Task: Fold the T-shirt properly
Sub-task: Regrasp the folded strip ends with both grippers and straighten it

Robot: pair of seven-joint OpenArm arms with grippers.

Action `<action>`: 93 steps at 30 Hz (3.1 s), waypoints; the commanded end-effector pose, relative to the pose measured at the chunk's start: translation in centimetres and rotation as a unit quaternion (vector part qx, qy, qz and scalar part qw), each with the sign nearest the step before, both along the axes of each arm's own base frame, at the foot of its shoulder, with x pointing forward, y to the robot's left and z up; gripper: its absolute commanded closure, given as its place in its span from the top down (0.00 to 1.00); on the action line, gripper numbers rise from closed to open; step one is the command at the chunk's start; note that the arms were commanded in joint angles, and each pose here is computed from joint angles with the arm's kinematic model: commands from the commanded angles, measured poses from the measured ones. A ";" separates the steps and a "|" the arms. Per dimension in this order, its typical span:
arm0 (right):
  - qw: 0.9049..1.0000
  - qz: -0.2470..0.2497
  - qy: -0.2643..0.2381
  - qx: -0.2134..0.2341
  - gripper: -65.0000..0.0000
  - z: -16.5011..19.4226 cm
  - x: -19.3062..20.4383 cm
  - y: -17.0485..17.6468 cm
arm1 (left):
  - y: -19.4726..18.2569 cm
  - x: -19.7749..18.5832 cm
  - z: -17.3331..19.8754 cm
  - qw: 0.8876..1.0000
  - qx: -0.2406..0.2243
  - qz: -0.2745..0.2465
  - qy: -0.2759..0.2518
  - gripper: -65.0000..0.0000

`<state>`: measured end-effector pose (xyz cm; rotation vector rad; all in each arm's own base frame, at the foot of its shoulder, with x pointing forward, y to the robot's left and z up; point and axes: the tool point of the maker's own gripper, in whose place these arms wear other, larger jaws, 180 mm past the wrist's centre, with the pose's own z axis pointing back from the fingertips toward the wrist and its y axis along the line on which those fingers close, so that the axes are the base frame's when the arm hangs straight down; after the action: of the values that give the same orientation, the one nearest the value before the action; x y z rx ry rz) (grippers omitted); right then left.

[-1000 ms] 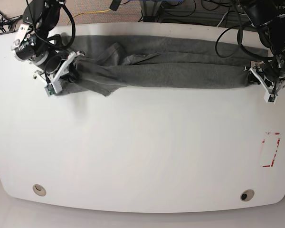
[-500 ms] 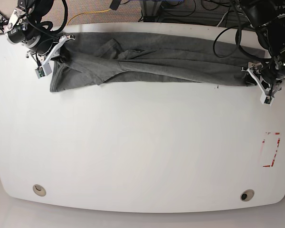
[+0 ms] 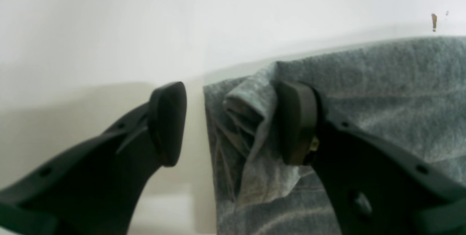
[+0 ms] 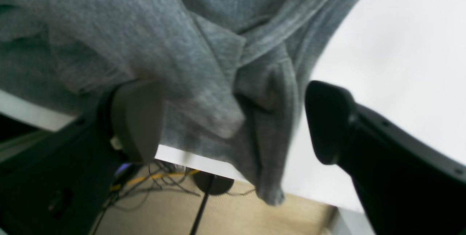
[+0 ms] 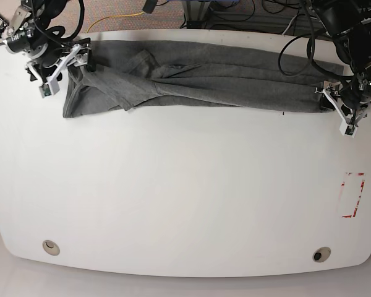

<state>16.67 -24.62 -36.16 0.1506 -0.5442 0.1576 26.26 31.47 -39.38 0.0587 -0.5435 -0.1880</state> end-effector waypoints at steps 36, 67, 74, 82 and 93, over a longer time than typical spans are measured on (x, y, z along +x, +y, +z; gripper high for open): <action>0.996 0.051 0.033 0.059 0.22 -6.3 2.9 5.7 | -1.8 -0.9 -0.2 1.000 -0.012 -0.004 -0.011 0.56; 0.996 -0.003 -0.003 0.086 0.22 -7.7 9.8 0.4 | -2.9 5.5 6.1 0.989 -0.107 -0.006 -0.106 0.68; 0.996 -0.003 -0.003 0.086 0.22 -7.7 9.8 0.4 | -3.0 4.2 3.7 0.989 -0.126 0.006 -0.076 0.70; 0.996 -0.004 -0.003 0.086 0.22 -7.7 9.8 0.3 | -3.3 3.6 0.6 0.984 -0.170 0.028 -0.054 0.70; 0.996 -0.004 -0.004 0.086 0.21 -7.6 9.9 0.3 | -5.9 3.2 -1.0 0.979 -0.201 0.024 -0.037 0.59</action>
<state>28.17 -22.80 -42.28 0.3926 -0.6742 0.0979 29.60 25.44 -40.39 -0.3297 -0.6639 -0.0076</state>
